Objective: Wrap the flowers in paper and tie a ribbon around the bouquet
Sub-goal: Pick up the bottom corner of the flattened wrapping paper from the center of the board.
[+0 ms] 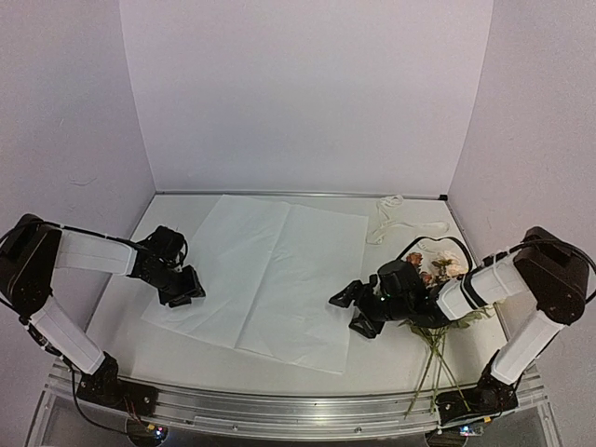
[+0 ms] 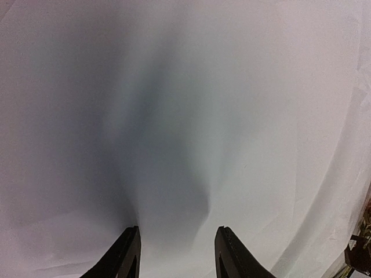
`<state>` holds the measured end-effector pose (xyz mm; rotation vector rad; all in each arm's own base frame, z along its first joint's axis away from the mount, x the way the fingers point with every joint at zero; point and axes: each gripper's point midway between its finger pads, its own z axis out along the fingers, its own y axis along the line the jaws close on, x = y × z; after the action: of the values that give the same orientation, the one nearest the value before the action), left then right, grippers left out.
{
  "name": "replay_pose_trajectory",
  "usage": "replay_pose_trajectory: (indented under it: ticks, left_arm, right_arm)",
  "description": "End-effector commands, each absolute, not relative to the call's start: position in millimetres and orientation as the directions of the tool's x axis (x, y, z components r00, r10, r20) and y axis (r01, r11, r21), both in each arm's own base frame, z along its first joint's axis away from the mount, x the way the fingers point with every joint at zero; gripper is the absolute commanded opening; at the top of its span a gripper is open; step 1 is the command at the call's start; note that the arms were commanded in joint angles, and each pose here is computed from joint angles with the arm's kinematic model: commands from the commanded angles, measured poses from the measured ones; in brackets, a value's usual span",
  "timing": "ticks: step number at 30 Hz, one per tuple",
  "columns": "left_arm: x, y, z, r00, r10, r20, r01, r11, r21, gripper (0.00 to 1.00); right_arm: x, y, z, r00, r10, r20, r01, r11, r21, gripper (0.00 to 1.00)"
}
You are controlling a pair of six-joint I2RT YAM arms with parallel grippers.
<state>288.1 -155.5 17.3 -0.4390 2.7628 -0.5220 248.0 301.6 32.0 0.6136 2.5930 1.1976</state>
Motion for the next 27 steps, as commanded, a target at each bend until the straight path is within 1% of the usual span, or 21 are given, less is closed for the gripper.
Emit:
replay_pose_trajectory:
  ticks: [1, 6, 9, 11, 14, 16, 19, 20, 22, 24, 25, 27]
  left_arm:
    - [264, -151, 7, -0.927, -0.344, -0.15, -0.271, 0.89, -0.367, 0.46]
    - [262, -151, 6, -0.929, -0.34, -0.147, -0.269, 0.892, -0.363, 0.46]
    - [261, -152, 6, -0.93, -0.339, -0.145, -0.269, 0.892, -0.364, 0.46]
    - [261, -153, 7, -0.929, -0.339, -0.147, -0.267, 0.891, -0.367, 0.46]
    - [263, -155, 13, -0.928, -0.338, -0.158, -0.259, 0.887, -0.382, 0.48]
    - [267, -157, 22, -0.926, -0.334, -0.175, -0.244, 0.885, -0.398, 0.5]
    - [274, -160, 36, -0.924, -0.324, -0.202, -0.219, 0.884, -0.414, 0.52]
    - [276, -160, 41, -0.923, -0.321, -0.211, -0.212, 0.885, -0.414, 0.52]
    - [278, -160, 50, -0.92, -0.316, -0.231, -0.202, 0.888, -0.413, 0.53]
    - [283, -159, 60, -0.915, -0.312, -0.255, -0.189, 0.891, -0.414, 0.54]
    - [284, -160, 64, -0.914, -0.307, -0.265, -0.178, 0.891, -0.417, 0.54]
    - [288, -162, 71, -0.914, -0.287, -0.287, -0.15, 0.896, -0.418, 0.54]
  right_arm:
    - [241, 289, -3, -0.852, 0.523, 0.027, 0.364, 0.555, 0.747, 0.79]
    - [247, 289, 9, -0.832, 0.555, 0.016, 0.341, 0.489, 0.803, 0.62]
    - [250, 289, 18, -0.83, 0.558, -0.004, 0.318, 0.479, 0.818, 0.52]
    - [252, 290, 25, -0.829, 0.56, -0.015, 0.303, 0.471, 0.829, 0.46]
    - [254, 292, 32, -0.832, 0.554, -0.031, 0.28, 0.467, 0.839, 0.32]
    - [256, 297, 35, -0.839, 0.543, -0.029, 0.271, 0.464, 0.843, 0.17]
    - [260, 306, 39, -0.848, 0.529, -0.023, 0.26, 0.454, 0.852, 0.03]
    - [262, 307, 42, -0.85, 0.527, -0.026, 0.256, 0.455, 0.853, 0.0]
    - [261, 300, 35, -0.859, 0.511, -0.041, 0.276, 0.528, 0.803, 0.0]
    - [265, 290, 43, -0.874, 0.472, -0.118, 0.24, 0.629, 0.74, 0.0]
    - [260, 280, 41, -0.882, 0.448, -0.144, 0.241, 0.693, 0.679, 0.0]
    - [264, 277, 63, -0.887, 0.411, -0.21, 0.185, 0.734, 0.653, 0.0]
